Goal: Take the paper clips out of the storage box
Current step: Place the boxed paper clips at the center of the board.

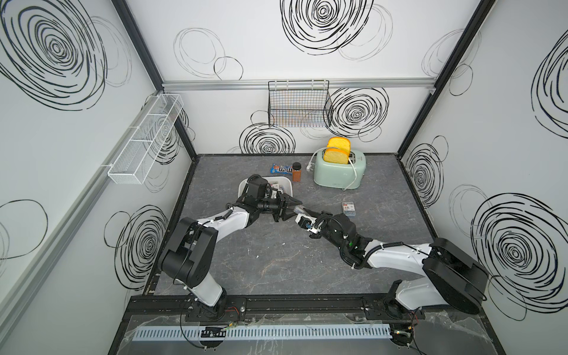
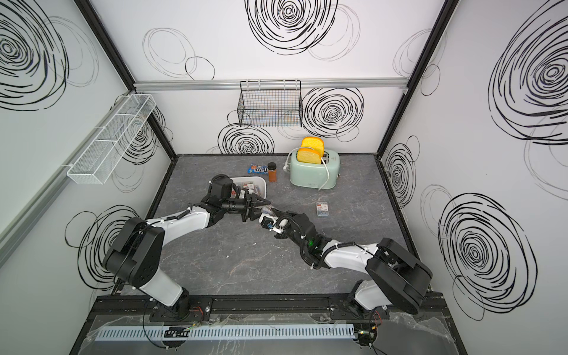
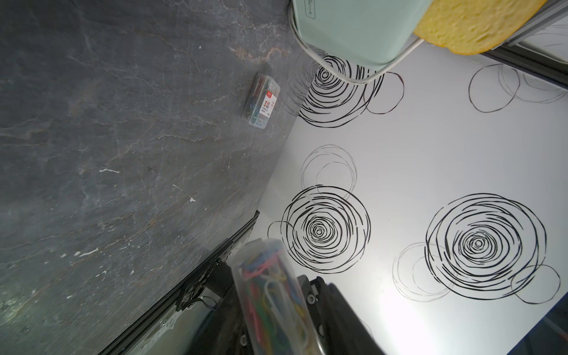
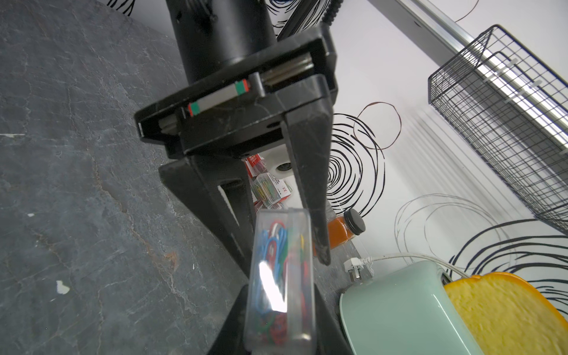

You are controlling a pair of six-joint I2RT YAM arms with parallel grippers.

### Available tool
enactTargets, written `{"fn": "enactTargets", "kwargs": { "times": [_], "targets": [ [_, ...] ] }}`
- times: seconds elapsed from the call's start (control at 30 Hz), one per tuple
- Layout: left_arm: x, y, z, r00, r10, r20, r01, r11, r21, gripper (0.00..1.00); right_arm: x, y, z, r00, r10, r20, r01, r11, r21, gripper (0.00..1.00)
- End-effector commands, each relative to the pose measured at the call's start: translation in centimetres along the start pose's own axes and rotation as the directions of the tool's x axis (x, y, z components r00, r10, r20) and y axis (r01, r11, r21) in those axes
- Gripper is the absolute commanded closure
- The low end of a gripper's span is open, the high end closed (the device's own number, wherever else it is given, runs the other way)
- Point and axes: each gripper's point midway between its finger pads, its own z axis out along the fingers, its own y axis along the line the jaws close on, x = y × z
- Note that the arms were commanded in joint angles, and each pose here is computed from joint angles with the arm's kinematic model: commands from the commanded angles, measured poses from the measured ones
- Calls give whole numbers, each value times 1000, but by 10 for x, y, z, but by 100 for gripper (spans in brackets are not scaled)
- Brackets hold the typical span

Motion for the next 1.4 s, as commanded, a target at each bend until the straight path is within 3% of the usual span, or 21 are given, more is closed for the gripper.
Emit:
{"fn": "enactTargets", "kwargs": {
  "times": [0.0,0.2,0.33,0.5,0.6,0.7,0.77,0.87,1.07,1.2,1.37],
  "targets": [
    [4,3,3,999,8,-37,-8,1000,12,59,-18,-8,3,998,-16,56,14,999,46,96],
    [6,3,3,999,9,-45,-8,1000,23,68,-20,-6,7,998,-39,58,36,998,51,93],
    [7,2,3,999,13,-51,-12,999,35,78,-19,-4,10,998,-48,50,46,998,48,81],
    [7,-2,3,998,27,-52,-24,999,45,88,-18,-4,13,998,-46,42,44,998,47,72],
    [6,-3,3,998,36,-51,-33,998,52,100,-16,-4,13,999,-40,35,39,998,48,70],
    [6,-5,3,998,40,-51,-37,998,55,100,-15,-3,14,999,-37,32,35,998,43,64],
    [5,-5,3,998,44,-50,-41,998,56,100,-14,-4,14,999,-34,27,33,998,46,52],
    [5,-6,4,998,49,-49,-46,997,58,100,-13,-4,14,999,-33,22,32,998,46,43],
    [3,-14,2,996,83,-35,-80,994,73,100,-13,-11,10,1000,13,11,-14,998,59,33],
    [-8,-30,-5,982,190,12,-190,978,87,100,-17,-19,-7,994,109,-8,-109,994,26,11],
    [-31,-44,-18,926,362,108,-371,926,71,100,-28,-34,-38,947,320,-34,-321,947,-21,8]
  ]
}}
